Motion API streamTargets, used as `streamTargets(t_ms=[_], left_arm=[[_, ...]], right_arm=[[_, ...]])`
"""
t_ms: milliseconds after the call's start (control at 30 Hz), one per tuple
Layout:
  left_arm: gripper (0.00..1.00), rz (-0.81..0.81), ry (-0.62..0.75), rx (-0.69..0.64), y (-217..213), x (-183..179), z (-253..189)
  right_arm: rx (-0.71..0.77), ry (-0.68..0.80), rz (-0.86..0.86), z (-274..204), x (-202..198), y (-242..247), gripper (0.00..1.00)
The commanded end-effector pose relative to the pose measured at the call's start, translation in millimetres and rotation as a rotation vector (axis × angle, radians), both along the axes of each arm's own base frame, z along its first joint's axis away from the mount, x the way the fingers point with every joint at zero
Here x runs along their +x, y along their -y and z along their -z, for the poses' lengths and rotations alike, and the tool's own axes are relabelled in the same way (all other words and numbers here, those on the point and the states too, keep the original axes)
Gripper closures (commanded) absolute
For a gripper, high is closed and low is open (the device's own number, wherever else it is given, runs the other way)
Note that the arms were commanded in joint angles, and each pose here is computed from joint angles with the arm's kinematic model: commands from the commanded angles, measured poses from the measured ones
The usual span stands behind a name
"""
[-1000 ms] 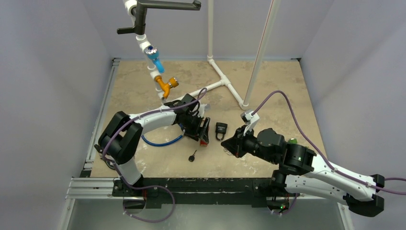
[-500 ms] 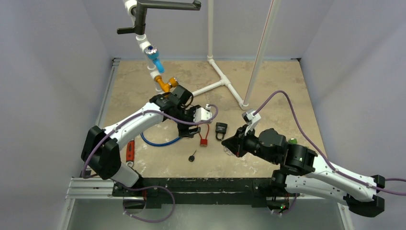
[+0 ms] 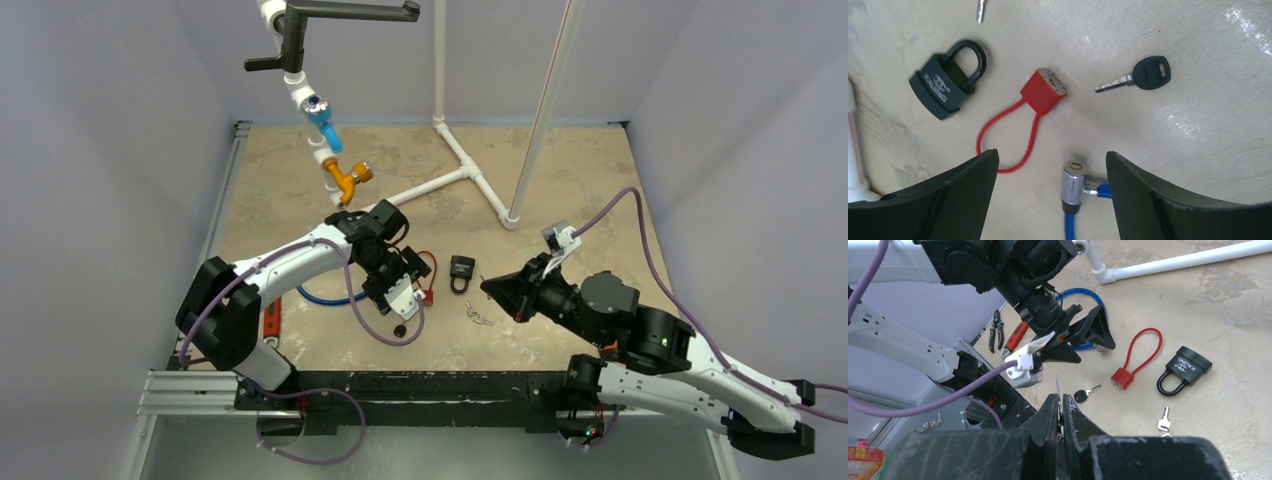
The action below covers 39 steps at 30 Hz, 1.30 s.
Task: Unlock with the key
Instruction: Adjust the lock at the center of the board.
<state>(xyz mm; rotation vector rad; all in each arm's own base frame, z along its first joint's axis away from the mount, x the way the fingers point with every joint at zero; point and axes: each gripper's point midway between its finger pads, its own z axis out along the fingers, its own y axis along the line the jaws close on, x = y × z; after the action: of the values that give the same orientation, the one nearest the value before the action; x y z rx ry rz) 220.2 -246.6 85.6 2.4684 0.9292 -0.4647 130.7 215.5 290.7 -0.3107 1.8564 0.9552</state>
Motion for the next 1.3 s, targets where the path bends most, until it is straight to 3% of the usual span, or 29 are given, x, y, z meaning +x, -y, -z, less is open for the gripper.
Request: streamTargets(t_ms=[0, 233, 733, 833, 967, 1267], left_arm=[[0.21, 0.299, 0.082, -0.112, 31, -18, -6], [0.21, 0.467, 0.105, -0.098, 50, -24, 9], [0.24, 0.693, 0.242, -0.012, 62, 11, 46], [0.30, 0.754, 0.270, -0.008, 64, 13, 52], [0.44, 0.855, 0.279, 0.010, 61, 12, 55], [0.42, 1.038, 0.319, 0.033, 54, 1, 62]], right_arm=[[0.047, 0.020, 0.048, -25, 2, 16, 1.00], [0.062, 0.024, 0.068, -34, 0, 27, 1.00], [0.066, 0.025, 0.047, -43, -3, 24, 1.00], [0.062, 0.029, 0.045, -44, -3, 24, 1.00], [0.059, 0.024, 0.041, -43, -3, 23, 1.00], [0.052, 0.020, 0.037, -39, -4, 23, 1.00]])
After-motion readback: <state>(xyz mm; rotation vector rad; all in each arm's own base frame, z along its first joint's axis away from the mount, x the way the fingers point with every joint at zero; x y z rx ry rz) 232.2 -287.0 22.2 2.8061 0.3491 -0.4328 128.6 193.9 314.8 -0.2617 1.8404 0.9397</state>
